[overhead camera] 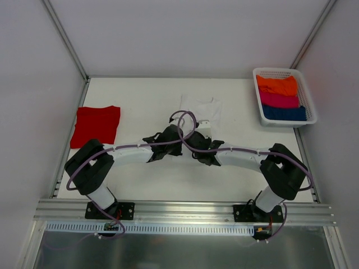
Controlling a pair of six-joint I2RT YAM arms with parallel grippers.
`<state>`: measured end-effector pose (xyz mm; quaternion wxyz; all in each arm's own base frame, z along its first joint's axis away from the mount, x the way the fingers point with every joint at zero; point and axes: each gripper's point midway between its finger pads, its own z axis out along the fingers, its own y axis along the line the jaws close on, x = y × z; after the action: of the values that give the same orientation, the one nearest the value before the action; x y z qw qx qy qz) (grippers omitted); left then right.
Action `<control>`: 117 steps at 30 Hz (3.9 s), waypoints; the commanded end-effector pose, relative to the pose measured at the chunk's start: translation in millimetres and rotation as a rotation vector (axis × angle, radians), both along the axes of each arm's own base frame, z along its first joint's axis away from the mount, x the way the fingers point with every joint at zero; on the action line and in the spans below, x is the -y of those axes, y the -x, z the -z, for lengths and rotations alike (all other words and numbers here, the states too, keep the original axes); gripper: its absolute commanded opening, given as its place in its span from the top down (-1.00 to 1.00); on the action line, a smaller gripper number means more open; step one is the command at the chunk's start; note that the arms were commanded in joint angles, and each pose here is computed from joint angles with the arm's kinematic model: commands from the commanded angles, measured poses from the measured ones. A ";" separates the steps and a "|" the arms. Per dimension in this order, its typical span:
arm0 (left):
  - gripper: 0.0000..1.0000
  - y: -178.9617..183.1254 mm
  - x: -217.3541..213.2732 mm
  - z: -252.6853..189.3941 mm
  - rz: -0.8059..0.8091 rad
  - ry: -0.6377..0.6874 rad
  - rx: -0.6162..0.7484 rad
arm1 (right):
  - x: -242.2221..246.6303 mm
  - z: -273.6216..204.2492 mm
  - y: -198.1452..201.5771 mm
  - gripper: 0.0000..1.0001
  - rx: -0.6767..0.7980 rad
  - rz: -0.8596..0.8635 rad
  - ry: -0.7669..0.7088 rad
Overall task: Fold and stack the t-shirts
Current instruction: Fold the folded rectangular tshirt in 1/3 of the way, then grab one side of the 2/3 rectangular tshirt with both arms
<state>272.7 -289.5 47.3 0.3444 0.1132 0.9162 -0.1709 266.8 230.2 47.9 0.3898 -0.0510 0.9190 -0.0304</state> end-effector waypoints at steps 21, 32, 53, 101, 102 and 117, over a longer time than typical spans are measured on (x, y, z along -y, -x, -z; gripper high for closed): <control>1.00 18.1 -5.1 16.8 -0.002 0.059 -0.020 | -29.0 -1.9 -70.0 0.99 0.009 0.012 0.035; 1.00 25.1 -14.2 24.8 -0.015 0.049 -0.033 | -19.6 -13.4 -96.7 0.99 0.026 0.034 0.044; 1.00 51.3 -42.1 34.6 -0.050 0.058 -0.066 | 24.8 -98.1 -219.8 0.99 0.184 0.149 0.105; -0.98 41.4 -44.2 -14.7 0.034 0.309 0.117 | 60.6 -27.4 35.2 -0.71 -0.023 0.072 -0.427; -0.98 40.0 -37.8 -21.9 0.051 0.367 0.140 | 61.6 -28.5 37.7 -0.70 -0.019 0.082 -0.437; -0.98 29.9 -39.6 9.9 0.069 0.392 0.114 | 43.3 -1.0 51.4 -0.71 -0.050 0.097 -0.429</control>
<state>239.0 -247.5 38.6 0.4073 0.0832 0.8425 -0.3426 209.3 174.6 46.3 0.3561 0.0624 0.9225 0.1352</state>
